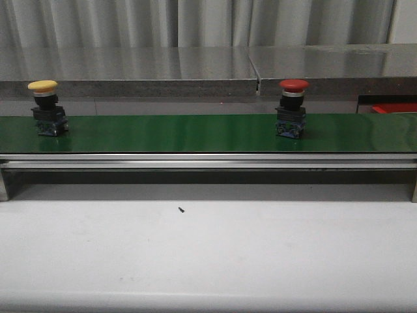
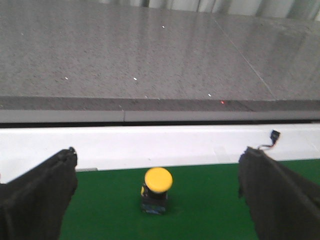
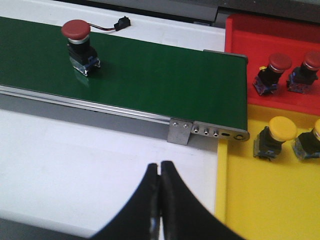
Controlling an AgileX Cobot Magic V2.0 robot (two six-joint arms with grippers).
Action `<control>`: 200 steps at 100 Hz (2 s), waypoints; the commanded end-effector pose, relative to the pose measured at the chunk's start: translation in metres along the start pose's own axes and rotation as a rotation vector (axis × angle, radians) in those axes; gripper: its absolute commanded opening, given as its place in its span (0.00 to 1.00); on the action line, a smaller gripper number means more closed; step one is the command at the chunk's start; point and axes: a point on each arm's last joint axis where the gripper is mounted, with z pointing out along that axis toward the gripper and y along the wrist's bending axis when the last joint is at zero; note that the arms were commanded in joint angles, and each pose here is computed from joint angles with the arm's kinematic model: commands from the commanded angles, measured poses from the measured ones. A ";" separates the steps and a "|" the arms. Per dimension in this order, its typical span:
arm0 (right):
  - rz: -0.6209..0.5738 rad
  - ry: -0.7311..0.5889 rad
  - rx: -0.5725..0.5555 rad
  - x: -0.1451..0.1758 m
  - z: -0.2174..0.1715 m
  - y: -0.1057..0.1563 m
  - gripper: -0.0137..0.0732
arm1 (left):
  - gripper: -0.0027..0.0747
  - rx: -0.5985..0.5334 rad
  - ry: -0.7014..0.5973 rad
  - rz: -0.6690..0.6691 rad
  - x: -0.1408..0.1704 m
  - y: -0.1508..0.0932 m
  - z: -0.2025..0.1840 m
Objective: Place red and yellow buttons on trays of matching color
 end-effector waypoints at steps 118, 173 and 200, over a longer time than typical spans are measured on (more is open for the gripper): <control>0.006 -0.143 0.043 -0.017 -0.006 -0.003 0.08 | 0.01 -0.049 -0.220 0.050 0.093 -0.038 -0.074; 0.045 -0.054 0.034 -0.027 0.027 -0.014 0.88 | 0.01 -0.049 -0.220 0.050 0.093 -0.038 -0.074; 0.088 0.138 0.008 -0.059 0.106 -0.041 0.88 | 0.01 -0.049 -0.220 0.050 0.093 -0.038 -0.074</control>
